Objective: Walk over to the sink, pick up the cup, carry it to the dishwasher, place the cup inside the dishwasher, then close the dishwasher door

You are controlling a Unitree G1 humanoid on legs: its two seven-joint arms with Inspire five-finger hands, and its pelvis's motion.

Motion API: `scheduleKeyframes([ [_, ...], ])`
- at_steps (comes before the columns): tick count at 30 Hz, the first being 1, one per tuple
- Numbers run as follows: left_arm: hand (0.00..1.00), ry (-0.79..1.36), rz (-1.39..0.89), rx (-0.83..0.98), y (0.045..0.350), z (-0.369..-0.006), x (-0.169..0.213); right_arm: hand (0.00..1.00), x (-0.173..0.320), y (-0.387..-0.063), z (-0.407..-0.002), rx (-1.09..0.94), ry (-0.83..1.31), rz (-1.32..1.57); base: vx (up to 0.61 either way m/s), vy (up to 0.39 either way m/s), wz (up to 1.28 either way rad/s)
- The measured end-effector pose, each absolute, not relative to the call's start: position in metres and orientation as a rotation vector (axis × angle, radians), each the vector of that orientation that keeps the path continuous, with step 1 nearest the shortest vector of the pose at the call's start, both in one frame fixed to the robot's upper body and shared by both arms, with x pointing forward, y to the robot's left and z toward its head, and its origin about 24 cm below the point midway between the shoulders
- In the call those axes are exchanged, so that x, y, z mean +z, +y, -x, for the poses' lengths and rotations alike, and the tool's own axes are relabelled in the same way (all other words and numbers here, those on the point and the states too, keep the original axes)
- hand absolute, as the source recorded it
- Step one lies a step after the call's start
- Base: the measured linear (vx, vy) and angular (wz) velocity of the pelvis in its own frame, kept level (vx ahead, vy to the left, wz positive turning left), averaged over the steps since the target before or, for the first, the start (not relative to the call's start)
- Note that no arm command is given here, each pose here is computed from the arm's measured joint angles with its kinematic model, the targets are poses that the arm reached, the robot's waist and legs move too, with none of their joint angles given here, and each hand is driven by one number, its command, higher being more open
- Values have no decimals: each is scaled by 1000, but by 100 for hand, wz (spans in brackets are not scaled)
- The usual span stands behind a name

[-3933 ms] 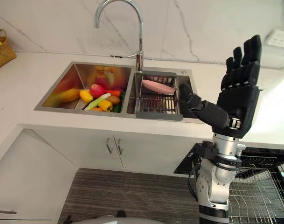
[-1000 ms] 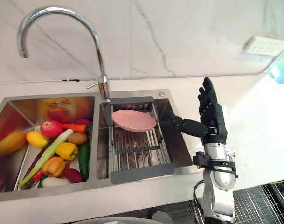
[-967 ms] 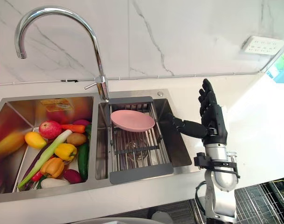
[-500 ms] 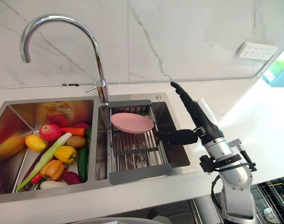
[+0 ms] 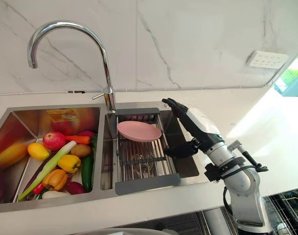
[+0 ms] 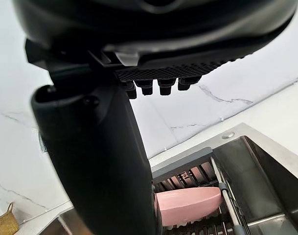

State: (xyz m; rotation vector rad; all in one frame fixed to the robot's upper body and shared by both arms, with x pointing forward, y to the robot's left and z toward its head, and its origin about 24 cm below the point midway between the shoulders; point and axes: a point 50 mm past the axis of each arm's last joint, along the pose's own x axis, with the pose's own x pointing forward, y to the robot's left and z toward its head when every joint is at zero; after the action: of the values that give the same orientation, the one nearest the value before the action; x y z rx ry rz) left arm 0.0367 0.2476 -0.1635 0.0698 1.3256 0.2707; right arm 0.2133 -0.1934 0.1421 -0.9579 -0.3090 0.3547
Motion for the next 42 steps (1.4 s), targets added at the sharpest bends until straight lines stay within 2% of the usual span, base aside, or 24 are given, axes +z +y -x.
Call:
scheduleKeyframes([
  [9,100,1329,-68,267,246,-37,-164,100,140,-175,-216,422,-345,1012,-25,5,7],
  [23,100,1343,-64,266,245,-37,-164,100,109,-159,-223,508,-229,1122,-36,5,4],
  [42,100,1345,-69,220,239,-42,-165,100,90,-149,-240,460,-189,1191,-4,2,1],
])
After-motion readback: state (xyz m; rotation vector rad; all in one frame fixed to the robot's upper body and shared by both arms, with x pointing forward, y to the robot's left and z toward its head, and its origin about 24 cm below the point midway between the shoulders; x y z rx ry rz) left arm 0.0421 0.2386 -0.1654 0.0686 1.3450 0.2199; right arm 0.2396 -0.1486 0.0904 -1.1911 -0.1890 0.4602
